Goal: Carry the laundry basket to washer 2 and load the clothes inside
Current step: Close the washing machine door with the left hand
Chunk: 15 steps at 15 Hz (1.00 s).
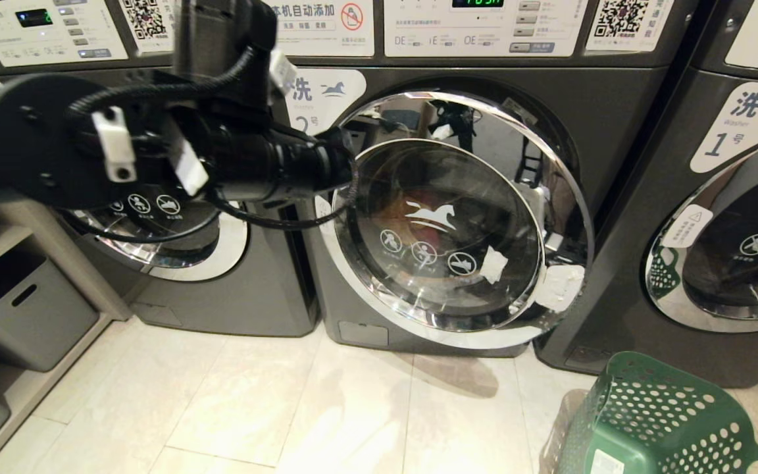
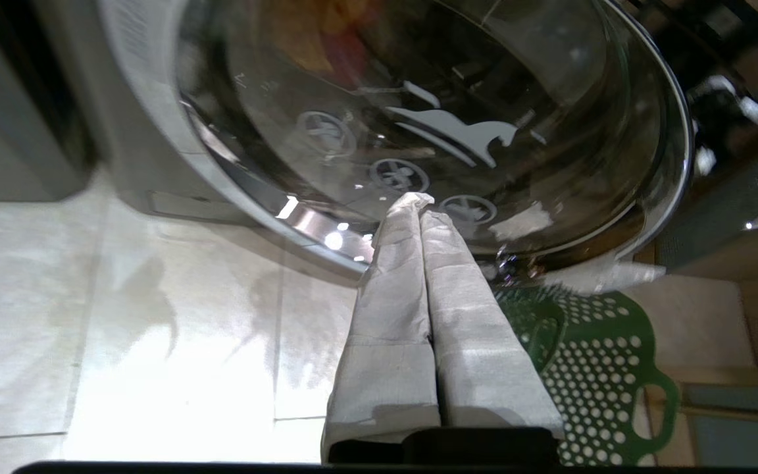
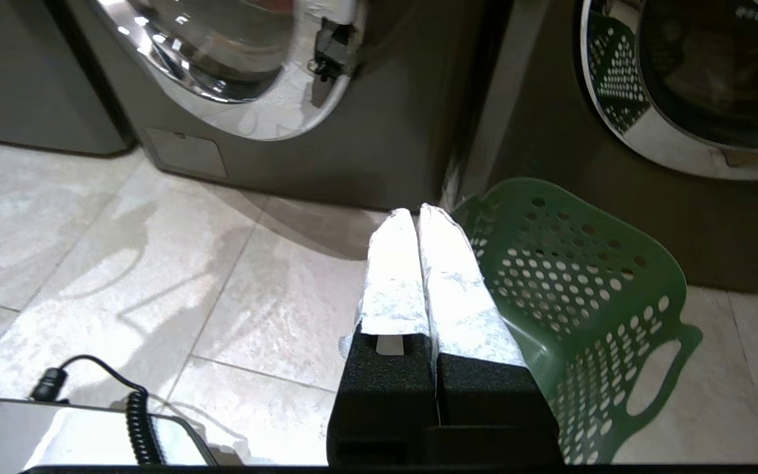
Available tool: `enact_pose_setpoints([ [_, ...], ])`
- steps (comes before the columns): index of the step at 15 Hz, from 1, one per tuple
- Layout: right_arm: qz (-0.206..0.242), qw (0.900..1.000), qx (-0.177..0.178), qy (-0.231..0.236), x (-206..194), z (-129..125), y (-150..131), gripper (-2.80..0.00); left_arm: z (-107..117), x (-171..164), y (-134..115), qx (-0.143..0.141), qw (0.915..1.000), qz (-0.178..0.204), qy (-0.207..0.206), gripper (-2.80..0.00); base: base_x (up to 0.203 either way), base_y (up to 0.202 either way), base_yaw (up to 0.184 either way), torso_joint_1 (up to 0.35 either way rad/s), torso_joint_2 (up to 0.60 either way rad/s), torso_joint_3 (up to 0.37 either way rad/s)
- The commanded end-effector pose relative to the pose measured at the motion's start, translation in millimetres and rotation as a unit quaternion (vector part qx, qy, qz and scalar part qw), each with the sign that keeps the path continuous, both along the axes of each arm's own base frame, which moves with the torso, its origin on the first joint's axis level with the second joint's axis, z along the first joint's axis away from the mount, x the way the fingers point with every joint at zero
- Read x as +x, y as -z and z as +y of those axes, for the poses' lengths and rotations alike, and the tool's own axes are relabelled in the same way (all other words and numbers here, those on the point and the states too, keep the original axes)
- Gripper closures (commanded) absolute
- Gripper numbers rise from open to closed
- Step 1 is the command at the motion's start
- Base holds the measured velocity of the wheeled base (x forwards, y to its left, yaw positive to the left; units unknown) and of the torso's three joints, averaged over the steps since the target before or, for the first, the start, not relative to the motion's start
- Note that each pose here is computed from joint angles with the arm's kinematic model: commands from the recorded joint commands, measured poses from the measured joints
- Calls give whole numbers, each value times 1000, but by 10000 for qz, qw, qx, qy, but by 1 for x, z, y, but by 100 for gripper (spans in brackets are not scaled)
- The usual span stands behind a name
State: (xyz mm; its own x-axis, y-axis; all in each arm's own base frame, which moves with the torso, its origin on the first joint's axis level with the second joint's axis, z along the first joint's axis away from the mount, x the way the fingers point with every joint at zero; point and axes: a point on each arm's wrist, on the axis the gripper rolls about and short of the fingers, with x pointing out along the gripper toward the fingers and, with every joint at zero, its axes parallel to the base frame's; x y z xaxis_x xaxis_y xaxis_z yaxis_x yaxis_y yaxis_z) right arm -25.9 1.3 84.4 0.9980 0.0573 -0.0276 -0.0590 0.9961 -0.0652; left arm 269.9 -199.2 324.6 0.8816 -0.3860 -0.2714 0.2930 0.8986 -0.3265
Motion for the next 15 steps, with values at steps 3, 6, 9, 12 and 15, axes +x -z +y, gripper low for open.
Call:
enact_pose_setpoints([
  [3,807,9962,44,-335,27,2,-56,0,112,-91,-56,97,9889,-849,-1212,0,0,0,0,0,0,0],
  [6,1704,9847,87,-357,89,2,-94,0,156,-146,-3,863,9812,-514,-1650,0,0,0,0,0,0,0],
  [9,2348,9713,108,-356,181,2,-93,0,180,-192,45,1332,9719,-331,-1915,0,0,0,0,0,0,0],
  [12,2222,9742,79,-385,271,3,-59,0,190,-209,60,1754,9489,-123,-2621,0,0,0,0,0,0,0],
  [15,1727,9835,47,-531,330,12,-19,0,191,-210,59,1748,9485,-150,-2637,0,0,0,0,0,0,0],
])
